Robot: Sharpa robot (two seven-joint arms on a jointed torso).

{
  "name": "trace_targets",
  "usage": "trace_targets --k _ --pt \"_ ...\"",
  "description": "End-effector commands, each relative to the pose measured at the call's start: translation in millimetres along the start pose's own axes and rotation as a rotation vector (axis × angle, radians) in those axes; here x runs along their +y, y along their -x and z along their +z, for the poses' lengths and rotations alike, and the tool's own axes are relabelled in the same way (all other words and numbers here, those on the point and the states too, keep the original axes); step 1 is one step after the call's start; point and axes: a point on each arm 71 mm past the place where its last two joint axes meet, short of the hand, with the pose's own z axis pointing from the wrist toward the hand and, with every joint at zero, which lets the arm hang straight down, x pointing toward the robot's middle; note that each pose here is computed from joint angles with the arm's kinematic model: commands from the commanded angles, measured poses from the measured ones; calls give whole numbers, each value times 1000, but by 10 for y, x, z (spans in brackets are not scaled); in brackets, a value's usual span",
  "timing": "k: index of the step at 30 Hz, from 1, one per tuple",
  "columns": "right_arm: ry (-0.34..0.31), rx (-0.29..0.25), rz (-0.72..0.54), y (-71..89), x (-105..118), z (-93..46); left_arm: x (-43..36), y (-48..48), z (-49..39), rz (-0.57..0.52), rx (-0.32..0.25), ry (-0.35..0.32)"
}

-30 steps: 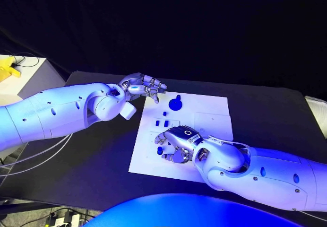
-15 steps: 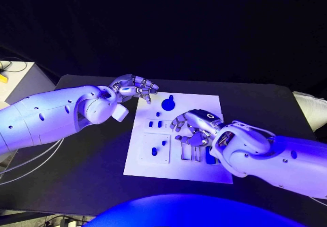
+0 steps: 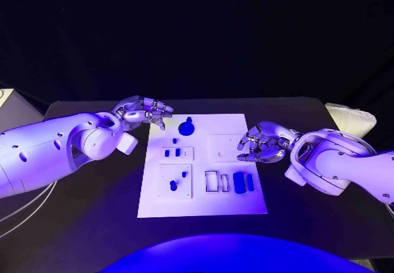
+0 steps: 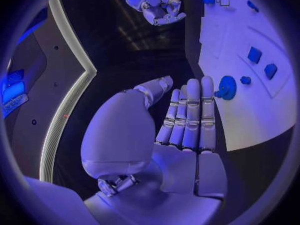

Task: Assemble the parts on the task board

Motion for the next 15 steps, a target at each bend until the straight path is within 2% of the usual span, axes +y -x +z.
trace_targets --k 1,5,7,15 --pt "-112 81 28 -68 -131 -91 10 -28 -3 -10 17 -5" --pt "-172 72 0 -99 -246 -165 25 -26 -12 -11 14 -4" --pt "-205 72 -29 -168 -313 -196 27 -31 -17 -12 14 -5" --pt "-227 69 -87 -404 -364 -216 23 -57 -27 -14 20 -9"
